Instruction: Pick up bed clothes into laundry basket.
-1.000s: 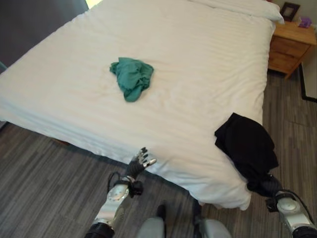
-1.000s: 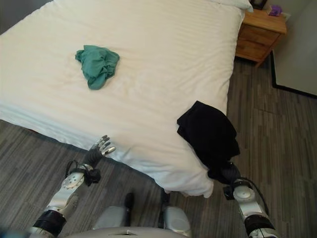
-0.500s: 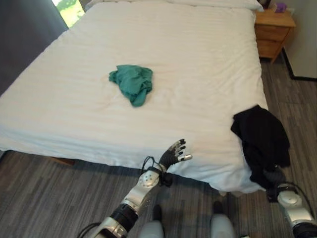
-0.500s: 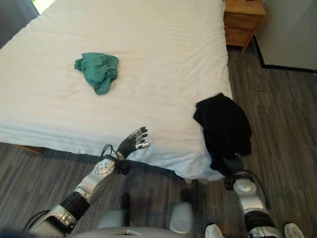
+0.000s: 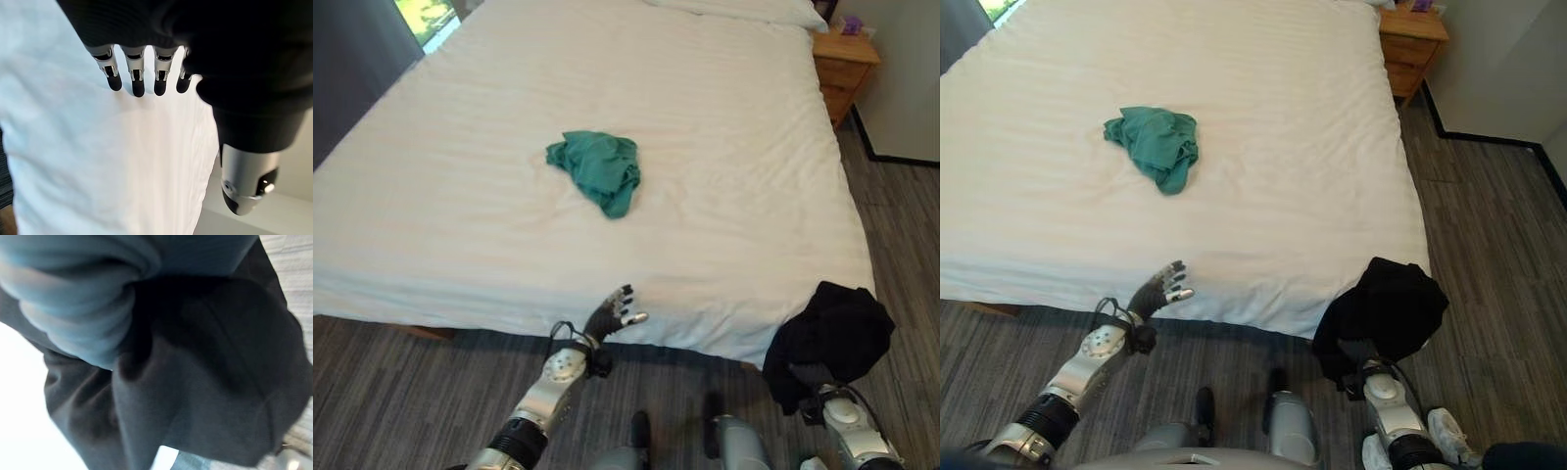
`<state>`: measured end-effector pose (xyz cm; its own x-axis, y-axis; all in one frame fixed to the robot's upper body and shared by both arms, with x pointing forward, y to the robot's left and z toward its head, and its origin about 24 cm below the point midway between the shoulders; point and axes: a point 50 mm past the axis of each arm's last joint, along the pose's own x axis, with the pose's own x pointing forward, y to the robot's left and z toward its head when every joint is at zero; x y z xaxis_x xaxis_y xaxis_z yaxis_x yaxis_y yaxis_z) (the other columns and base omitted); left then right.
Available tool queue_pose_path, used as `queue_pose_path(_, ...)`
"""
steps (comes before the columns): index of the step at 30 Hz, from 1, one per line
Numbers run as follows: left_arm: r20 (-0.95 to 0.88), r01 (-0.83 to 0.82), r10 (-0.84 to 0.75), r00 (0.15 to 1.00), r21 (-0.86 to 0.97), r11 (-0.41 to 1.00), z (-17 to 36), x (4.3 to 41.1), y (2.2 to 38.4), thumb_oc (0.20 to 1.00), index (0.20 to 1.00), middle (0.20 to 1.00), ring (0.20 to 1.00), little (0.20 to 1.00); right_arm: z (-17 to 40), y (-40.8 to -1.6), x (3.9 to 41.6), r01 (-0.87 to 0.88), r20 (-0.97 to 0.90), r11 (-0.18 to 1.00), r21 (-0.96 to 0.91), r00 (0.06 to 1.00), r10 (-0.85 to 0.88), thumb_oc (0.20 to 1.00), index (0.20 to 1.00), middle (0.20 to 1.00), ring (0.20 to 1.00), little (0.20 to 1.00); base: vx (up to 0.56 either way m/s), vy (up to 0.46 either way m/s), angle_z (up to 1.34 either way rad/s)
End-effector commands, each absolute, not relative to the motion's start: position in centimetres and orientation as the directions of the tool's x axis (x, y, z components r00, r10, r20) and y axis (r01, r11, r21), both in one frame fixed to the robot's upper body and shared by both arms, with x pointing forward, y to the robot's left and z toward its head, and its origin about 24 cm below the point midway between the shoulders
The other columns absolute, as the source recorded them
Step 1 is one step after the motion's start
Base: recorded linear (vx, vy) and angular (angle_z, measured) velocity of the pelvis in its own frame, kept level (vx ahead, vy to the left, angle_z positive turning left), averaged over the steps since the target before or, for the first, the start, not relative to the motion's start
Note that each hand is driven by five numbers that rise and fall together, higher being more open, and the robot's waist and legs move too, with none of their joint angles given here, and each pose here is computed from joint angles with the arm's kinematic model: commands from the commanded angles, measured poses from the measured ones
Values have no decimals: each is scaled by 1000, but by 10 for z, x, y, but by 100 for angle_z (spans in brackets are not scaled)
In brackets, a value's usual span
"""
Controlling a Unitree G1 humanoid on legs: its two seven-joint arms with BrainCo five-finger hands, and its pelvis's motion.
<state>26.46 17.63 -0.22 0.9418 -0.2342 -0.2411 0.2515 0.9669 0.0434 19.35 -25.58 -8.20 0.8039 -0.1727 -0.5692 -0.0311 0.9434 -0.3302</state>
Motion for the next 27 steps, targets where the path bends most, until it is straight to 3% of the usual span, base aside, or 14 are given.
queue_pose_path(1, 15, 242, -246, 969, 127, 962, 56, 295, 174, 1000, 1000, 1000, 1000, 1000, -52, -269, 221, -58, -459, 916, -396, 877, -143, 200, 200, 200, 200, 200, 117, -45, -26)
queue_pose_path(5, 187, 152, -200, 962, 243, 958, 113, 329, 178, 1000, 1000, 1000, 1000, 1000, -49, -278, 217, -56, -465, 914, -402, 873, -151, 200, 200, 200, 200, 200, 104, -44, -4)
queue_pose_path(9, 237, -52, -36, 971, 352, 935, 160, 370, 194, 1000, 1000, 1000, 1000, 1000, -52, -274, 214, -83, -494, 922, -378, 861, -125, 200, 200, 200, 200, 200, 87, -37, 1)
queue_pose_path(11, 240, -65, -18, 971, 337, 939, 171, 379, 197, 1000, 1000, 1000, 1000, 1000, -53, -273, 214, -89, -503, 925, -368, 856, -118, 200, 200, 200, 200, 200, 36, -22, -1)
queue_pose_path(12, 237, -165, 68, 969, 420, 893, 203, 397, 218, 1000, 1000, 1000, 1000, 1000, -55, -266, 213, -135, -522, 924, -359, 850, -79, 200, 200, 200, 200, 200, 0, 0, 0)
queue_pose_path(14, 250, -211, 103, 963, 455, 865, 218, 402, 226, 1000, 1000, 1000, 1000, 1000, -55, -264, 215, -140, -523, 925, -352, 849, -70, 200, 200, 200, 200, 200, 12, -8, -12)
queue_pose_path(16, 293, -393, 265, 919, 609, 689, 262, 407, 265, 1000, 1000, 1000, 1000, 1000, -57, -253, 214, -190, -527, 924, -331, 850, -14, 200, 200, 200, 200, 200, -19, 14, -32)
queue_pose_path(17, 296, -421, 299, 907, 632, 651, 269, 406, 272, 1000, 1000, 1000, 1000, 1000, -57, -251, 214, -197, -524, 925, -325, 851, -3, 200, 200, 200, 200, 200, -51, 35, -49)
queue_pose_path(18, 333, -483, 365, 869, 727, 487, 292, 398, 296, 1000, 1000, 1000, 1000, 1000, -58, -253, 211, -207, -525, 923, -324, 851, 6, 200, 200, 200, 200, 200, -53, 30, -56)
queue_pose_path(20, 377, -530, 423, 824, 776, 342, 311, 386, 319, 1000, 1000, 1000, 1000, 1000, -59, -252, 206, -203, -524, 928, -314, 851, 9, 200, 200, 200, 200, 200, -17, 30, -62)
queue_pose_path(27, 397, -468, 571, 719, 883, -24, 310, 354, 374, 1000, 1000, 1000, 1000, 1000, -75, -261, 182, -146, -569, 949, -280, 822, -41, 200, 200, 200, 200, 200, 21, 71, -31)
